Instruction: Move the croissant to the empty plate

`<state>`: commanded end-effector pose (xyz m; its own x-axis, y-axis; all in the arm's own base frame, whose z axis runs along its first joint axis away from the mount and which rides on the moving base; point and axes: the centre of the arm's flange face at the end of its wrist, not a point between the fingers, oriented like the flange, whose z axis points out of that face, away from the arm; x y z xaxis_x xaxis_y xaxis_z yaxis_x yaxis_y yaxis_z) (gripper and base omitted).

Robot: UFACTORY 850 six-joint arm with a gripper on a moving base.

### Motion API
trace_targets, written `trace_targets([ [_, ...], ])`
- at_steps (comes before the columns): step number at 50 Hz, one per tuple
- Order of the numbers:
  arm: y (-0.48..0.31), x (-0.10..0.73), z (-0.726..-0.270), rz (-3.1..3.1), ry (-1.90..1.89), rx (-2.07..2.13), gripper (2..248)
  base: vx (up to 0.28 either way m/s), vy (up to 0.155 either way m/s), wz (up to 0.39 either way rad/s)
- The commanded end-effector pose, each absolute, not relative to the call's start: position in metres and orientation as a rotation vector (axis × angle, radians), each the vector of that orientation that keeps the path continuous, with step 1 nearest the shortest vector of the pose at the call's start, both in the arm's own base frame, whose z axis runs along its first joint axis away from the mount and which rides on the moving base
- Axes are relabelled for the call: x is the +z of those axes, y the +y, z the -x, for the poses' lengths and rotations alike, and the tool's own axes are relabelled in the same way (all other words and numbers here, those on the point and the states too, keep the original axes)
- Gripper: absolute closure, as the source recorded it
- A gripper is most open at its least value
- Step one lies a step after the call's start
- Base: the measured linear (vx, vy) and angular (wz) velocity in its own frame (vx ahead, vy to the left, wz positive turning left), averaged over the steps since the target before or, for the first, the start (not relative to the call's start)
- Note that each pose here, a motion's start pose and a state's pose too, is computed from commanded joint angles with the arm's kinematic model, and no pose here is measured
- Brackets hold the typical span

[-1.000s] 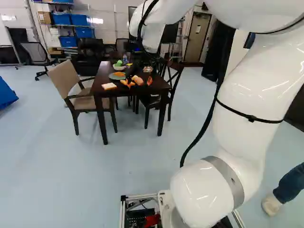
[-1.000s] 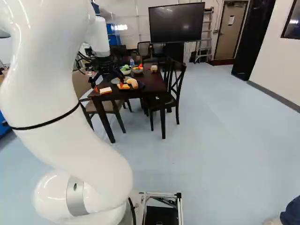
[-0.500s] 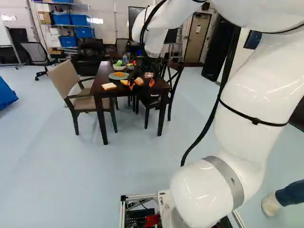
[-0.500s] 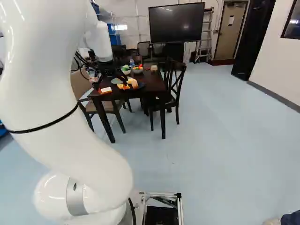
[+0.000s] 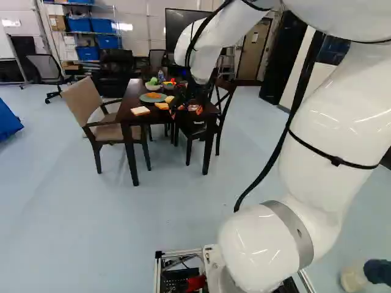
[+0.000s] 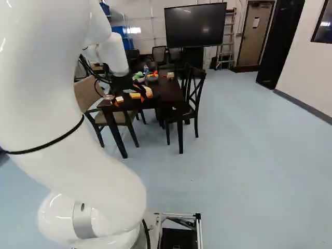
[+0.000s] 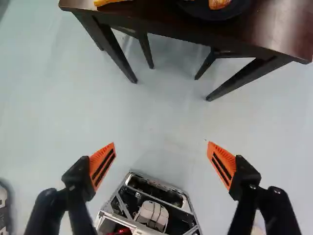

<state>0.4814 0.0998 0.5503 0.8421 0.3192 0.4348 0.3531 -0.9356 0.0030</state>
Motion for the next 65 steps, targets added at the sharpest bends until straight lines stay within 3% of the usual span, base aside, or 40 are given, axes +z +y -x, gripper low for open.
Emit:
trace_targets([
  [65,0.03,0.435,-0.385,2.83,-0.191,-1.363,3,0.0,0.0,0.0],
])
